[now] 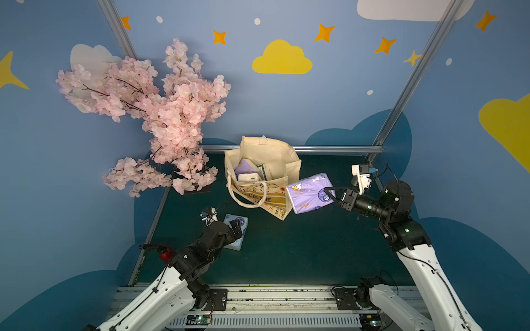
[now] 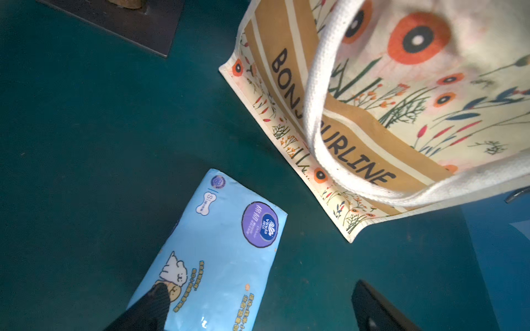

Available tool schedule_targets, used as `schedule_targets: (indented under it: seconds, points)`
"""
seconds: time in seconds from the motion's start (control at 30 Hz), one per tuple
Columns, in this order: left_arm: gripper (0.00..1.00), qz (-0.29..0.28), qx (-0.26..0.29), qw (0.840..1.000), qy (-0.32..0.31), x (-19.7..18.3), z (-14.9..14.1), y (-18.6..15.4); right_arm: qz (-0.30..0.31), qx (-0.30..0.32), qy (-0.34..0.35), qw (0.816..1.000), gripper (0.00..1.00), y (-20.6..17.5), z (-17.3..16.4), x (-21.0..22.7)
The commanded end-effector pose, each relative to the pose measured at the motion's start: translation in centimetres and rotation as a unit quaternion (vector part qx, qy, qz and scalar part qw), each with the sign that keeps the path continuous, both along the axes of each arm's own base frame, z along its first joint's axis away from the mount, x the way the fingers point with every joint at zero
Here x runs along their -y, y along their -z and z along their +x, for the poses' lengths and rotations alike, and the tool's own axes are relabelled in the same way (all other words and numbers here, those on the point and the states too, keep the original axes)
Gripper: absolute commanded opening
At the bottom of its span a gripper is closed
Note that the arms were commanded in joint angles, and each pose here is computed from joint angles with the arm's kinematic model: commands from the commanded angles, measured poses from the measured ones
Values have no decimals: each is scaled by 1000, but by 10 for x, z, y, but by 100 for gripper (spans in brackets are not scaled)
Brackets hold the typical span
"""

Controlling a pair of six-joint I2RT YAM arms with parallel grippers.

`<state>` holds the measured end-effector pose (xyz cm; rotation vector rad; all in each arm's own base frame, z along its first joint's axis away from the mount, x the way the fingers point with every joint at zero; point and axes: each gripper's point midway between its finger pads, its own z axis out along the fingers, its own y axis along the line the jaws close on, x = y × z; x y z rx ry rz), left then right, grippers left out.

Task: Put tissues into the canvas bag
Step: Place the pack of facial tissues in the canvas bag.

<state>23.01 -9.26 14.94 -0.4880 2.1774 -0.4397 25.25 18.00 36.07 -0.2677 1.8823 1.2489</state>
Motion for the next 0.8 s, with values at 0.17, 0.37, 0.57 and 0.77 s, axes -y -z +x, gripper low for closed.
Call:
schedule_targets:
  seconds: [0.17,0.37,0.57,0.77]
  points:
    - [99,9,-37,999,-34,-17,-4,29,21,62,-50,997,33,-56,30,-34]
    - [99,5,-51,997,-57,-27,-5,43,6,71,-87,994,33,-69,69,-83]
    - [99,-1,-57,996,-65,-32,-8,46,-28,56,-113,992,33,-55,126,-136]
    - [99,-2,-54,996,-70,-36,-9,44,-50,30,-118,991,33,-26,182,-175]
